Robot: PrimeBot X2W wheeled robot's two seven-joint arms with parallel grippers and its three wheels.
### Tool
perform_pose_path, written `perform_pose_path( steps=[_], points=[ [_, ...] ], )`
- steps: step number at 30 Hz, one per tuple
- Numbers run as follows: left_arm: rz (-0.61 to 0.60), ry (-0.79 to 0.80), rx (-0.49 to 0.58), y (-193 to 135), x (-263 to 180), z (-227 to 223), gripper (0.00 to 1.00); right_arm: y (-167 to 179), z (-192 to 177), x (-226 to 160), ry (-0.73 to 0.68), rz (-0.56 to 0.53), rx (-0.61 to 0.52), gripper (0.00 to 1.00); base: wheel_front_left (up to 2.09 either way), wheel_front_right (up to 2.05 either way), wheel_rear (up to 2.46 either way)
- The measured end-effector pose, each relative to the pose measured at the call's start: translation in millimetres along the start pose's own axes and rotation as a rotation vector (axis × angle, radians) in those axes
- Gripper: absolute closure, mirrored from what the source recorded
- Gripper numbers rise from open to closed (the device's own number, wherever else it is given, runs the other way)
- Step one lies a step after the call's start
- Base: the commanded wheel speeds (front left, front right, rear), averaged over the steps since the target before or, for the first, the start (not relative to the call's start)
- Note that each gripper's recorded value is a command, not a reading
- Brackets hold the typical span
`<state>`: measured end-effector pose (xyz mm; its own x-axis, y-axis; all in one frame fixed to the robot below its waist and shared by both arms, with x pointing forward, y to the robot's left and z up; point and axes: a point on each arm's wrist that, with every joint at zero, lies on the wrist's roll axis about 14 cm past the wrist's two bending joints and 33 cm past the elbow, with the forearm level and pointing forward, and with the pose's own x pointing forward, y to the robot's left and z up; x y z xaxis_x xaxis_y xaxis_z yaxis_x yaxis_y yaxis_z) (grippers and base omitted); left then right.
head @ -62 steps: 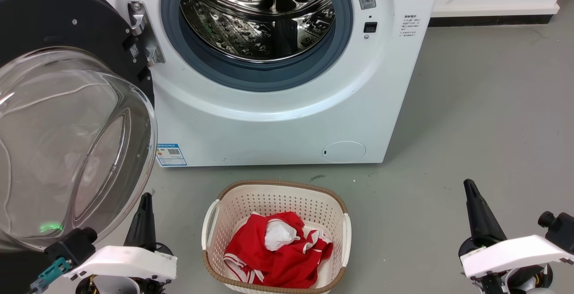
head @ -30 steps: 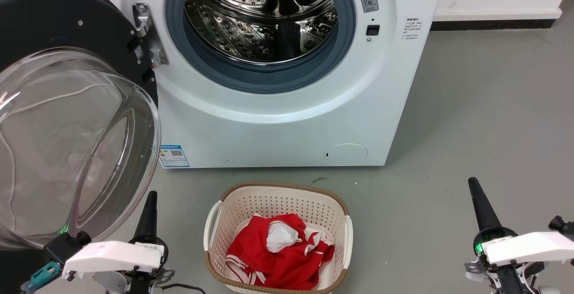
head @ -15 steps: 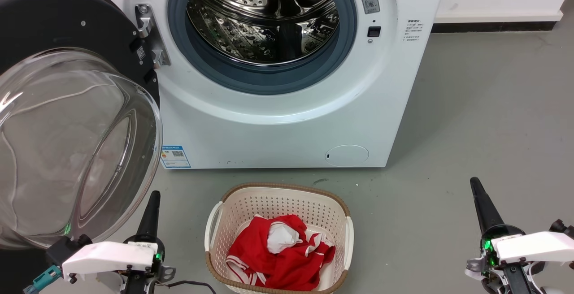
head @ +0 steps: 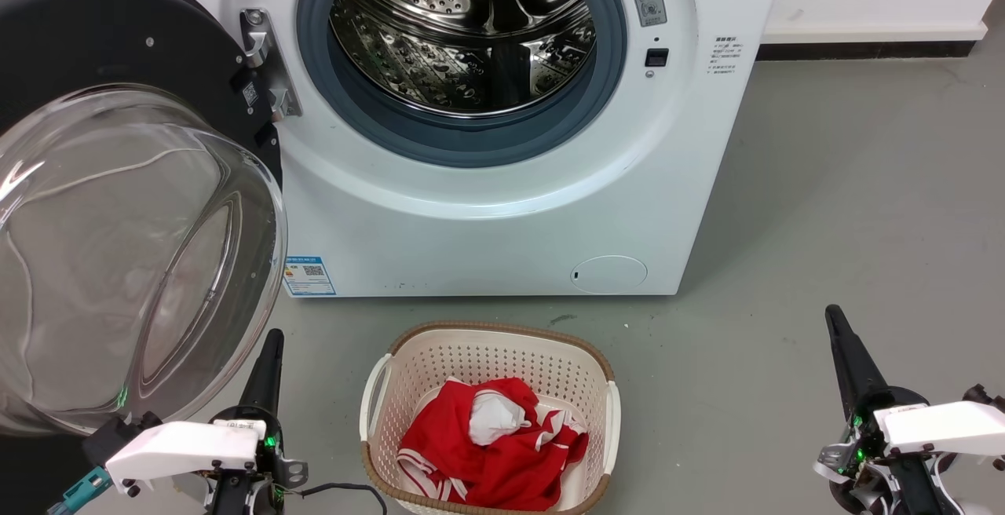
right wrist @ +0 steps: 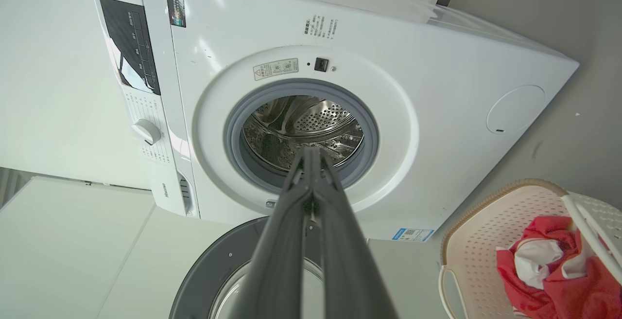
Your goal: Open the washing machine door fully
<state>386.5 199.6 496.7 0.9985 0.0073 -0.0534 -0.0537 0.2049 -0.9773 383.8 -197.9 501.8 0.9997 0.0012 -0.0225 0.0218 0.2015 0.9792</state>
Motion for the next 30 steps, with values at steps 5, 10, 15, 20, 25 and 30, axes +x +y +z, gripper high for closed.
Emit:
perform_pose_path(
  steps=[5,10,15,20,25,30],
  points=[
    [-0.007,0.001,-0.04,-0.9,-0.1,0.3,1.0,-0.6,0.6,0.2,-0.001,-0.001,0.039,1.0,0.0,0.0,0.0],
    [-0.014,0.003,-0.079,-2.2,0.1,0.2,1.0,-0.9,1.3,0.4,-0.003,-0.001,0.078,1.0,0.0,0.0,0.0],
    [-0.021,0.004,-0.118,-2.9,-0.2,0.5,1.0,-0.4,1.5,1.0,-0.002,0.002,0.114,1.0,0.0,0.0,0.0],
    [-0.034,0.005,-0.154,-6.5,1.3,0.9,1.0,2.7,2.3,3.2,-0.002,0.012,0.15,1.0,0.0,0.0,0.0],
    [-0.041,0.005,-0.19,-6.9,0.9,1.3,1.0,1.9,2.4,3.1,-0.001,0.011,0.184,1.0,0.0,0.0,0.0],
    [-0.044,0.003,-0.209,-7.4,0.9,2.1,1.0,1.8,3.0,3.3,-0.004,0.012,0.204,1.0,0.0,0.0,0.0]
  ],
)
